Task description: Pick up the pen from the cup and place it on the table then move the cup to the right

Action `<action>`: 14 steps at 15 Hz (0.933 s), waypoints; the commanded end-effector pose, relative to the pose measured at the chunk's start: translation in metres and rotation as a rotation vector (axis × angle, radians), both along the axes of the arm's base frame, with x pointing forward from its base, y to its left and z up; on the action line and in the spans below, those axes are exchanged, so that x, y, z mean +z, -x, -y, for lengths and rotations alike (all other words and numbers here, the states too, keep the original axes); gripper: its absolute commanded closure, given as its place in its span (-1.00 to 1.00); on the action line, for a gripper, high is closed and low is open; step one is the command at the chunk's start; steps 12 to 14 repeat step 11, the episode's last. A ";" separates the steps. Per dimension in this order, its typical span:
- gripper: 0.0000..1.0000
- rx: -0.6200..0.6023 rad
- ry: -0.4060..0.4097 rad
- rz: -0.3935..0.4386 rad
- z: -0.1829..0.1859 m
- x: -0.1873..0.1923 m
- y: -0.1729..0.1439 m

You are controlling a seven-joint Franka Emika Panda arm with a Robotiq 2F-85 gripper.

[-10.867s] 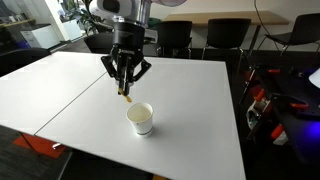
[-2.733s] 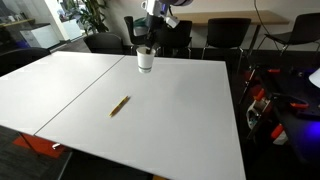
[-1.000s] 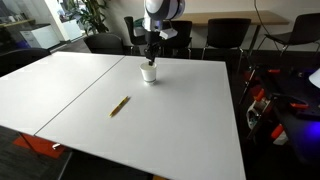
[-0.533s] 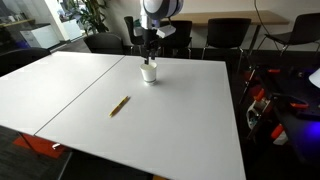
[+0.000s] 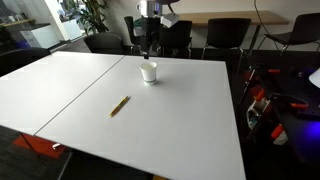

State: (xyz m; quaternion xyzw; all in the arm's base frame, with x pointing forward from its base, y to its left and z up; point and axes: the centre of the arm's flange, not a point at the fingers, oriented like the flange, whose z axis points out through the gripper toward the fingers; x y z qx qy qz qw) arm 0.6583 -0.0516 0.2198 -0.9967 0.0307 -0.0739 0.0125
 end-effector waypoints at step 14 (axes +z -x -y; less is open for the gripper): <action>-1.00 0.128 0.055 0.063 -0.066 0.015 0.056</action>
